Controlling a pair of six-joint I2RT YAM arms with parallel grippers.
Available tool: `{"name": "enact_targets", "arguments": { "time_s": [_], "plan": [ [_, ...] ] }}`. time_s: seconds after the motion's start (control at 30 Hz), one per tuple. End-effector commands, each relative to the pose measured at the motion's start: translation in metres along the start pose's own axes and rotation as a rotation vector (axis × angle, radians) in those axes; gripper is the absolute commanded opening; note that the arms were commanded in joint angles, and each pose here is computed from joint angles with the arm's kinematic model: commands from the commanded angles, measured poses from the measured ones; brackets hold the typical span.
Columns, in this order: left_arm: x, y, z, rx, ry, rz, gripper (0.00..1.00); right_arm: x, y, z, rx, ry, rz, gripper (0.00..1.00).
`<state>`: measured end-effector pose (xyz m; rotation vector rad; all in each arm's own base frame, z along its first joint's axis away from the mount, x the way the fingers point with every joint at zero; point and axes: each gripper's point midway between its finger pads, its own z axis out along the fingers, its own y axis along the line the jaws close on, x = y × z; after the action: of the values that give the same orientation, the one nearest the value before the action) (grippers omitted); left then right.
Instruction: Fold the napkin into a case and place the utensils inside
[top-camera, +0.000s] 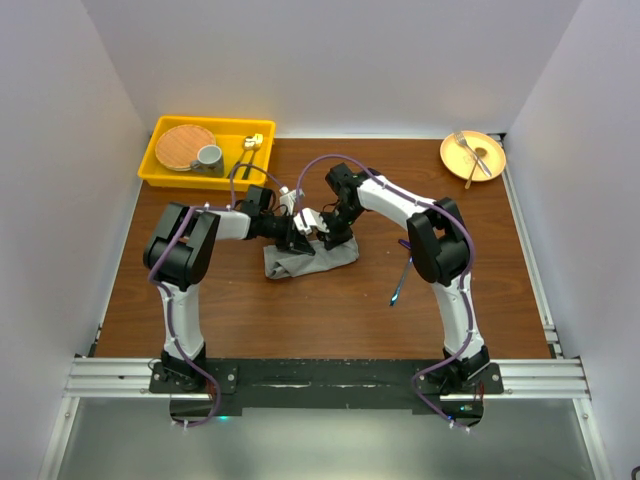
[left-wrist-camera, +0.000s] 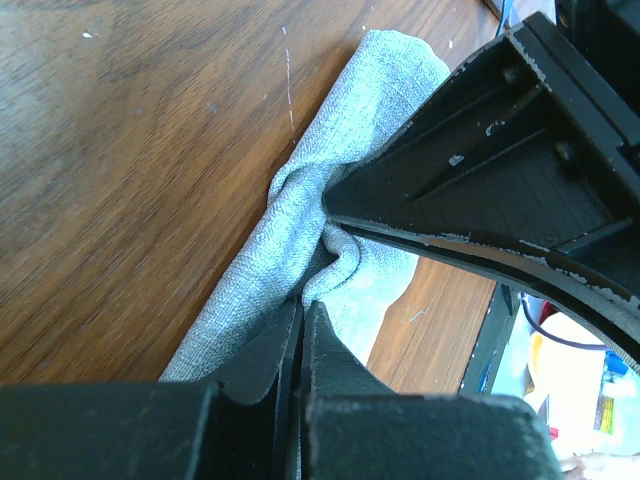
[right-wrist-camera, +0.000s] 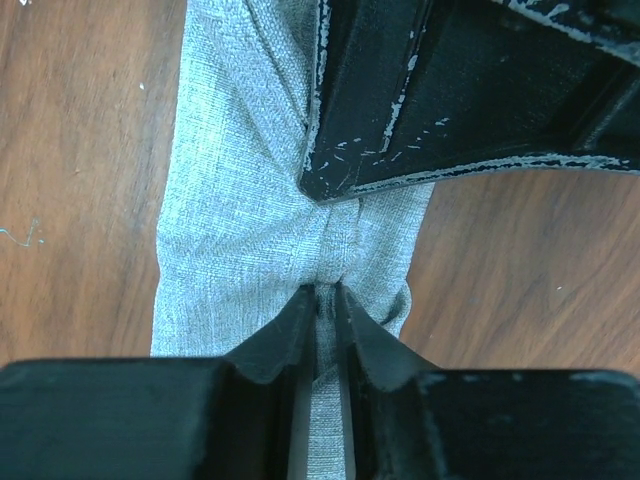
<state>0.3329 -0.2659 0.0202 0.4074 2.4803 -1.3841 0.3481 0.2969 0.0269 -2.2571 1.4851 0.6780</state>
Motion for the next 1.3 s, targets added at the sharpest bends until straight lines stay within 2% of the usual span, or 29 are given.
{"name": "enact_targets", "arguments": {
  "time_s": [0.0, 0.13, 0.4, 0.43, 0.47, 0.5, 0.63, 0.73, 1.27],
  "plan": [
    [0.028, 0.032, 0.006, -0.099, 0.055, -0.049, 0.0, 0.0, -0.001, -0.014, 0.022, 0.048, -0.029, 0.12],
    [0.029, 0.033, 0.005, -0.102, 0.057, -0.05, 0.0, -0.01, -0.005, -0.022, 0.044, 0.028, -0.024, 0.02],
    [0.031, 0.034, 0.004, -0.103, 0.06, -0.049, 0.0, -0.026, -0.022, -0.043, 0.129, 0.006, 0.004, 0.0],
    [0.031, 0.034, 0.004, -0.103, 0.061, -0.049, 0.0, -0.026, -0.022, -0.044, 0.131, 0.009, 0.008, 0.03],
    [0.031, 0.034, 0.004, -0.103, 0.06, -0.048, 0.0, -0.027, -0.022, -0.044, 0.135, 0.006, 0.017, 0.14],
    [0.032, 0.034, 0.004, -0.105, 0.061, -0.05, 0.0, -0.03, -0.023, -0.048, 0.144, 0.004, 0.019, 0.17],
    [0.032, 0.033, 0.004, -0.102, 0.061, -0.049, 0.0, -0.033, -0.02, -0.051, 0.15, -0.011, 0.023, 0.2],
    [0.031, 0.033, 0.004, -0.101, 0.06, -0.045, 0.0, -0.033, -0.019, -0.051, 0.144, -0.014, 0.024, 0.25],
    [0.031, 0.033, 0.004, -0.097, 0.057, -0.042, 0.0, -0.016, 0.0, -0.029, 0.034, 0.037, -0.027, 0.27]
  ]
}}
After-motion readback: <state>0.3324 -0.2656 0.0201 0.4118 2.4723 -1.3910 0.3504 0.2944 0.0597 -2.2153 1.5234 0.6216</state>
